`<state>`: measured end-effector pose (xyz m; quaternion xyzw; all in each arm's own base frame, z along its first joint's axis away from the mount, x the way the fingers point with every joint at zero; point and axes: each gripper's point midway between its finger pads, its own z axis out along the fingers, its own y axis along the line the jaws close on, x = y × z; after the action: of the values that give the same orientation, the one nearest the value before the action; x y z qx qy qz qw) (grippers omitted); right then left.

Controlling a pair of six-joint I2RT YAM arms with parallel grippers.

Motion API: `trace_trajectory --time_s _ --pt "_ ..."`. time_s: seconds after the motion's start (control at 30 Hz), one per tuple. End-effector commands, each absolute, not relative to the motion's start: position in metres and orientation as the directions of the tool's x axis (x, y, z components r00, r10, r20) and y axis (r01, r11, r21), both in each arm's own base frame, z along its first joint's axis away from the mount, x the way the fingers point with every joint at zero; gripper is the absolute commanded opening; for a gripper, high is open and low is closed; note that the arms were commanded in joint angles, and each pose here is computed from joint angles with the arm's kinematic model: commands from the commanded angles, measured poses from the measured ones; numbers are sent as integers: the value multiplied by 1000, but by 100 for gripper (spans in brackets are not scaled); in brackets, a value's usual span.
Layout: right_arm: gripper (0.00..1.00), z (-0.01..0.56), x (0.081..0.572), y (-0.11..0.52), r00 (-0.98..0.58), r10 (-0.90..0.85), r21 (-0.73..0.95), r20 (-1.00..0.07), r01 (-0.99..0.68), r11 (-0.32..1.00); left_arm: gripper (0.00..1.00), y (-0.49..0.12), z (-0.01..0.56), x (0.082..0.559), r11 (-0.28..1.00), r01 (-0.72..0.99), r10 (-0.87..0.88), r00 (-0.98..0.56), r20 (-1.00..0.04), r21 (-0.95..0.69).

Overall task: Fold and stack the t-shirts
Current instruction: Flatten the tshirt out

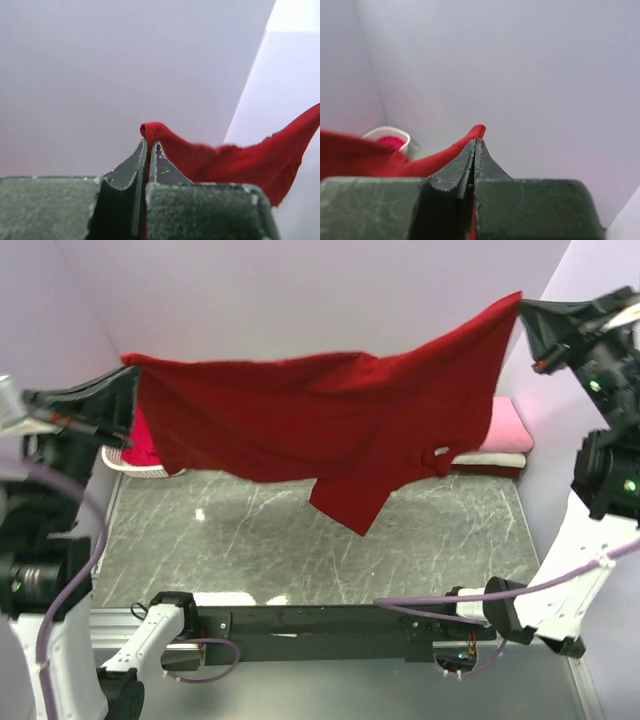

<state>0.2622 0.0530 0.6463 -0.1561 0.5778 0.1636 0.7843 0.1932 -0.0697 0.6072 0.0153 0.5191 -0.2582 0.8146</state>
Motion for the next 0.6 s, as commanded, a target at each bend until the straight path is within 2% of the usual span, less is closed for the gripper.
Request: trace_trajectory --time_s 0.0,0.1,0.23,0.4,0.57 --pt "0 685 216 64 399 91 -114 -912 -462 880 1 -77 649 148 836 519 -434 430 -792 -176" --pt "0 707 188 69 471 74 -173 -879 -459 872 1 -79 666 122 826 545 -442 468 -765 -144" --pt "0 723 177 70 438 164 -102 -884 -522 847 1 -80 672 104 817 562 -455 493 -742 -128" --pt "0 732 198 45 383 248 -24 -890 -583 812 1 -79 661 115 822 551 -448 472 -759 -142" --pt "0 693 225 49 266 245 28 -932 -624 781 1 -83 618 148 805 551 -473 372 -799 -220"
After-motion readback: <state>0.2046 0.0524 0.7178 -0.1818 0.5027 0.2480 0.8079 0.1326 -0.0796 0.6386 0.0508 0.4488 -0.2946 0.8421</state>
